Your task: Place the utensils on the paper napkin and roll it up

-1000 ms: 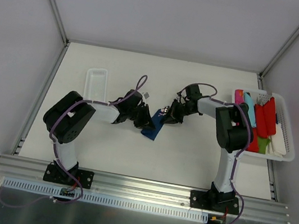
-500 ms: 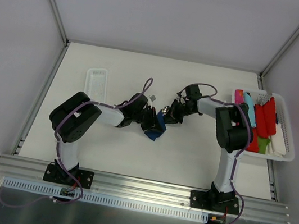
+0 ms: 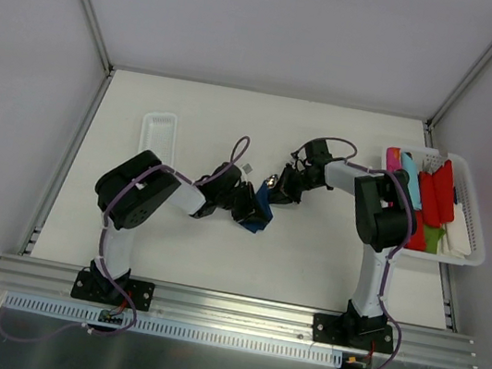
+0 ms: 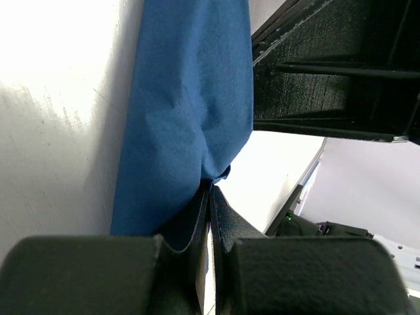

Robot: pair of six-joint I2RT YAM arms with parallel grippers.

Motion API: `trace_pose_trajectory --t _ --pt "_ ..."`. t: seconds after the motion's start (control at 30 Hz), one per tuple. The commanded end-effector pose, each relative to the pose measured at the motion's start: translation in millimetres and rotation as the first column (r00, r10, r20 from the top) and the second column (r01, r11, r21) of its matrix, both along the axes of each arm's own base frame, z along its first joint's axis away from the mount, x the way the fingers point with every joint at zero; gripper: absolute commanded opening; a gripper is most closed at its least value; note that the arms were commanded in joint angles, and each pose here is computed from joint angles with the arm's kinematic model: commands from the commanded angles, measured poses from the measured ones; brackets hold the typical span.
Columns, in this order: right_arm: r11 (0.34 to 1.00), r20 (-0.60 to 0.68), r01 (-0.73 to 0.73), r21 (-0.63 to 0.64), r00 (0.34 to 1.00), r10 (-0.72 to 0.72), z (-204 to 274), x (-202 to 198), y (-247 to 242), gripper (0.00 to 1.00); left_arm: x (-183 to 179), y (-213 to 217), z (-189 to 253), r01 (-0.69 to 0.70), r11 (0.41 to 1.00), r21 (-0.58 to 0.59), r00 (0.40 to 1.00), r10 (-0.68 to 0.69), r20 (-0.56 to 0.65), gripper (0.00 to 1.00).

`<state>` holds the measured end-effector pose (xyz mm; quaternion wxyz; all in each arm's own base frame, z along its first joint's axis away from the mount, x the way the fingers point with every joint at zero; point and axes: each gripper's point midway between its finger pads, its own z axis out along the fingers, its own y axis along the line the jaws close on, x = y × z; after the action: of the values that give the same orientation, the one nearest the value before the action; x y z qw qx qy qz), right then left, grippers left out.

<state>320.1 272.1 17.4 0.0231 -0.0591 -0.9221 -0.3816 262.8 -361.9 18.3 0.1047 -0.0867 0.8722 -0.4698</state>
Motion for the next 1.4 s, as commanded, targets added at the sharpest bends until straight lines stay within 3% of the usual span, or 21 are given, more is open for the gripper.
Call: trace_pose_trajectory --t 0.0,0.37,0.73,0.83,0.87,1.0,1.37 --pt "0.997 -0.014 0.013 -0.076 1.000 -0.015 -18.7 -3.8 -7.1 0.03 -10.1 -3.7 -10.3 0.009 1.000 0.004 1.000 -0.009 -0.015 0.00" --pt "0.998 0.002 0.001 -0.067 1.000 -0.001 -13.6 -0.7 -9.2 0.04 -27.7 7.5 -42.0 0.003 0.996 0.095 0.996 0.005 -0.084 0.00" --pt "0.999 0.168 -0.036 0.035 0.985 0.030 54.1 29.0 -28.6 0.16 -38.9 27.1 -73.3 -0.019 0.975 0.223 0.983 0.059 -0.175 0.01" --pt "0.996 0.176 -0.057 0.072 0.983 0.044 64.4 26.1 -23.7 0.20 -38.9 27.7 -76.0 -0.018 0.972 0.232 0.982 0.062 -0.180 0.18" --pt "0.994 0.177 -0.066 0.082 0.983 0.051 66.4 24.1 -21.8 0.20 -38.8 27.0 -76.1 -0.017 0.973 0.230 0.981 0.061 -0.183 0.30" --pt "0.992 0.196 -0.089 0.088 0.978 0.070 69.6 22.5 -19.3 0.21 -39.1 26.4 -78.9 -0.009 0.972 0.235 0.980 0.056 -0.190 0.45" --pt "0.981 0.113 -0.167 0.098 0.981 0.155 47.1 -3.4 10.1 0.17 -39.9 26.8 -80.0 0.009 0.971 0.238 0.984 0.034 -0.177 0.46"
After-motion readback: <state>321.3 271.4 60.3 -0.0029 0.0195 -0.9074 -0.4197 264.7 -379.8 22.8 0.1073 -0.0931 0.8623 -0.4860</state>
